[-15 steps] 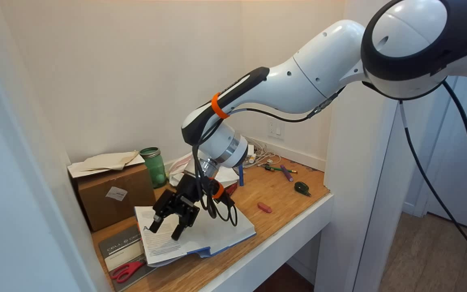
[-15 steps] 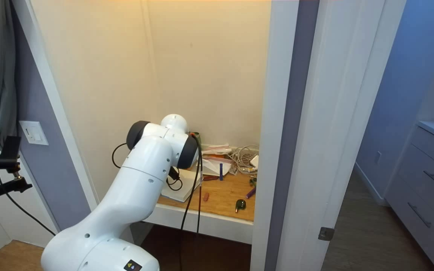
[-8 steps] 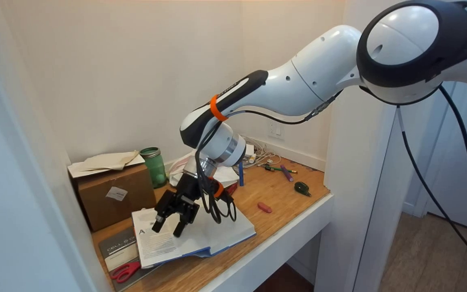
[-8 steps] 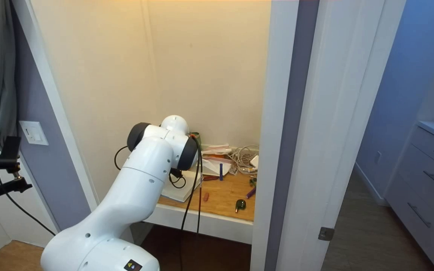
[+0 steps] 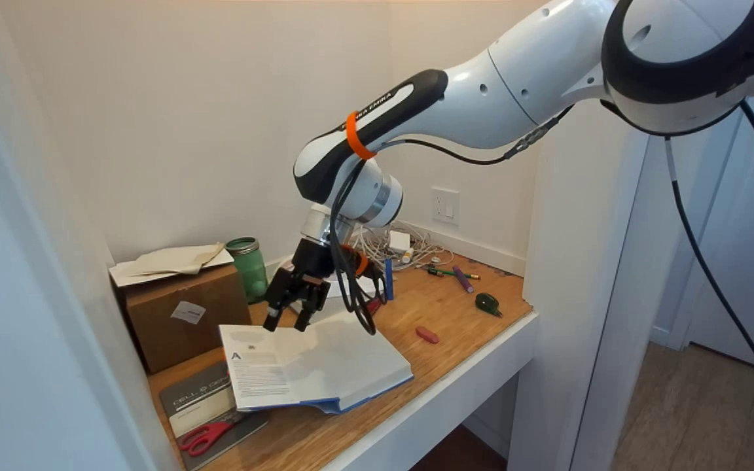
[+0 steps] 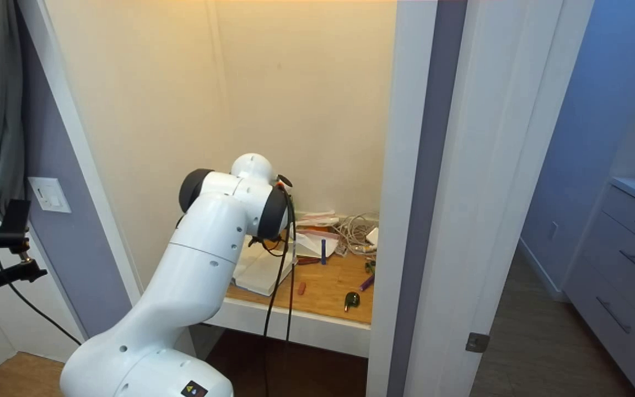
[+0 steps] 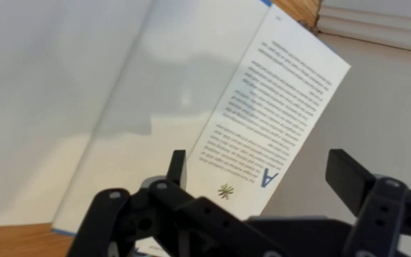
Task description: Move the purple object to the right, open the book, put the purple object inside then close the book
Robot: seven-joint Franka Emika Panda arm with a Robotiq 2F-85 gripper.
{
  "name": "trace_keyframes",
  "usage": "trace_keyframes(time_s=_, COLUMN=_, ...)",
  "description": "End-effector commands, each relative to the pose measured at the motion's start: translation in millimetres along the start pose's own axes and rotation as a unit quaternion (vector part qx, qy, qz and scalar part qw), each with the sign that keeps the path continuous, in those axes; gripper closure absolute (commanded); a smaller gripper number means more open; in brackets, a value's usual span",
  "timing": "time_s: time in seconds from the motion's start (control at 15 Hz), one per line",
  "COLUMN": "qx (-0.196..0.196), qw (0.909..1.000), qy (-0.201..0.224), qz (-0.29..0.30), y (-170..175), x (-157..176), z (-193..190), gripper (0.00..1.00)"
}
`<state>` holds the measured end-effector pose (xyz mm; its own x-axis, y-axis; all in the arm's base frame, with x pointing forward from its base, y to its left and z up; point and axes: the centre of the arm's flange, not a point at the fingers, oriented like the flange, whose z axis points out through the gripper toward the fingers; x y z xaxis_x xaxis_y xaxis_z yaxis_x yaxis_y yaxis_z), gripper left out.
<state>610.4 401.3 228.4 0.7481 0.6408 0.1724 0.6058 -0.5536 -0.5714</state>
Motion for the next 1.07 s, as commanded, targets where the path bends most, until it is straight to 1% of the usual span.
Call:
trace_keyframes(time_s=0.0, qx=-0.099, qw=0.995, qy=-0.003, qz=-0.005, y=21.0, x=-21.4, z=-30.3, gripper=0.0)
trace_keyframes(time_s=0.13, qx=-0.15, qw=0.9886, qy=0.001, qz=-0.005, y=41.2, x=-34.9, z=-45.7, gripper=0.0)
trace_keyframes(time_s=0.27, qx=-0.203, qw=0.9793, qy=0.006, qz=-0.002, y=60.1, x=-51.9, z=-63.3, gripper=0.0)
trace_keyframes(time_s=0.4, qx=-0.252, qw=0.9676, qy=0.007, qz=0.011, y=74.4, x=-68.9, z=-78.8, gripper=0.0)
trace_keyframes(time_s=0.6, qx=-0.315, qw=0.9477, qy=0.007, qz=0.049, y=90.2, x=-95.0, z=-98.3, gripper=0.0)
trace_keyframes(time_s=0.67, qx=-0.323, qw=0.944, qy=0.006, qz=0.065, y=94.3, x=-104.1, z=-102.3, gripper=0.0)
trace_keyframes(time_s=0.73, qx=-0.341, qw=0.9367, qy=-0.004, qz=0.079, y=97.3, x=-114.4, z=-103.8, gripper=0.0)
trace_keyframes(time_s=0.87, qx=-0.348, qw=0.9313, qy=-0.021, qz=0.104, y=102.5, x=-130.5, z=-106.6, gripper=0.0)
trace_keyframes(time_s=1.0, qx=-0.343, qw=0.9311, qy=-0.027, qz=0.122, y=103.6, x=-141.6, z=-100.9, gripper=0.0)
